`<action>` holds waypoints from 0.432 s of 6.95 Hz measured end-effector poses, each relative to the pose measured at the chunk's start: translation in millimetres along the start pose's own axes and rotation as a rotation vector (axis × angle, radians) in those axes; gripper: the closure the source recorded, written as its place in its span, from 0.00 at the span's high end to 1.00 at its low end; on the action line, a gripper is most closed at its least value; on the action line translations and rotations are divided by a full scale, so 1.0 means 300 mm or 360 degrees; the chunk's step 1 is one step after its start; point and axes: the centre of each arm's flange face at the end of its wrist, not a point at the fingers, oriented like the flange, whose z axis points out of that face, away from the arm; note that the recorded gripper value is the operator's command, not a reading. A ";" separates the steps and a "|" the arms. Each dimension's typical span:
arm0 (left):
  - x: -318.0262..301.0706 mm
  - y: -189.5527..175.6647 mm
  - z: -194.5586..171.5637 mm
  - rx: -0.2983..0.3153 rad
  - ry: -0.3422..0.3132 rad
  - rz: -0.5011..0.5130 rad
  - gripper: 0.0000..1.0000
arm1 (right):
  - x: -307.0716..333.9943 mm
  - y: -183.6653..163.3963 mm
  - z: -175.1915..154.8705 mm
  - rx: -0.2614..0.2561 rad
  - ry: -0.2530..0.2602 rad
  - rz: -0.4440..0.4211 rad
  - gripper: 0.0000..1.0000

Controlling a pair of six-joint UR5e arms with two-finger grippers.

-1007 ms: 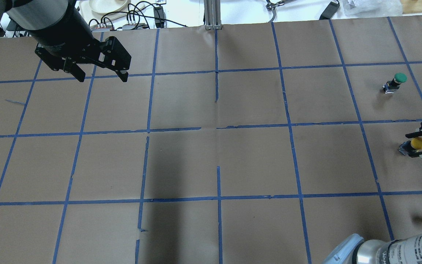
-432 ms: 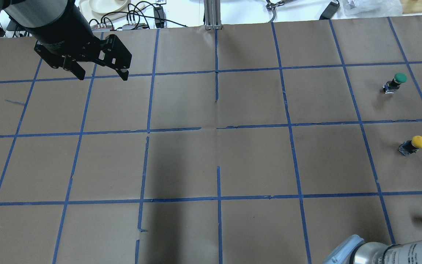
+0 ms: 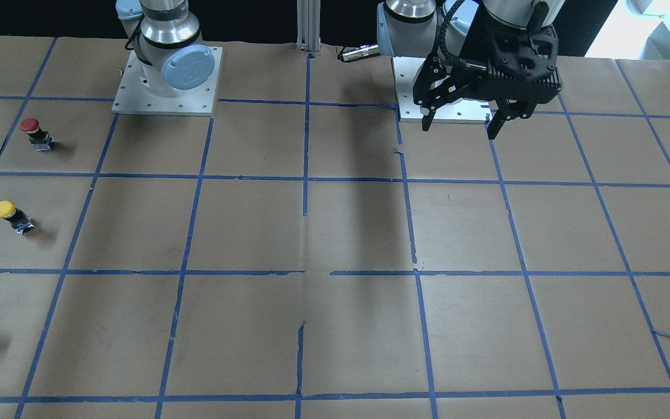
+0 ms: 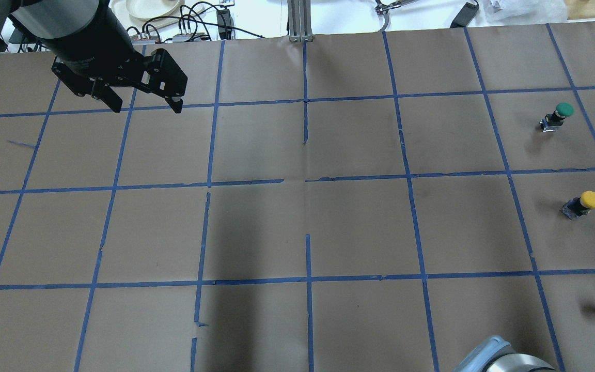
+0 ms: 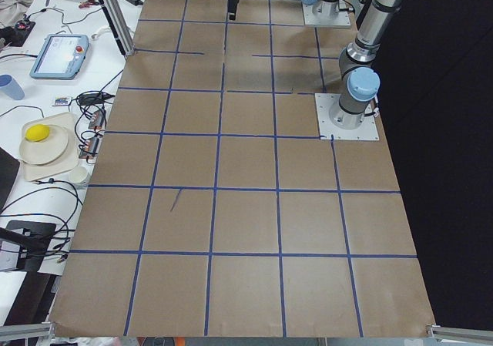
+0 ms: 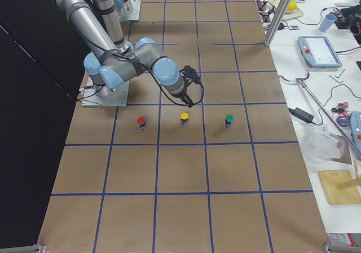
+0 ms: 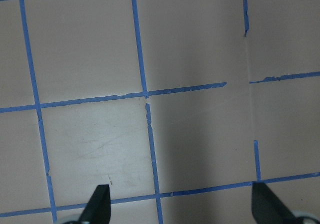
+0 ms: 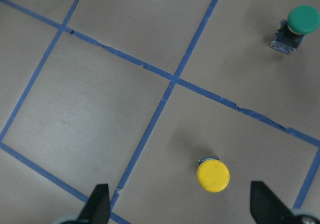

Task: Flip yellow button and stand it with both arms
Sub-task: 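Open the right gripper and raise it away from the standing button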

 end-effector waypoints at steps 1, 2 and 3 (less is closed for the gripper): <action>0.000 -0.001 -0.002 0.0004 0.0000 -0.0003 1.00 | -0.043 -0.034 -0.019 -0.0038 0.0043 0.0298 1.00; 0.001 0.002 -0.008 0.0010 0.0001 -0.0003 1.00 | -0.092 -0.085 -0.028 -0.0096 0.0100 0.0567 1.00; 0.001 0.003 -0.009 0.0011 0.0002 -0.0004 1.00 | -0.162 -0.159 -0.029 -0.0162 0.0172 0.0791 1.00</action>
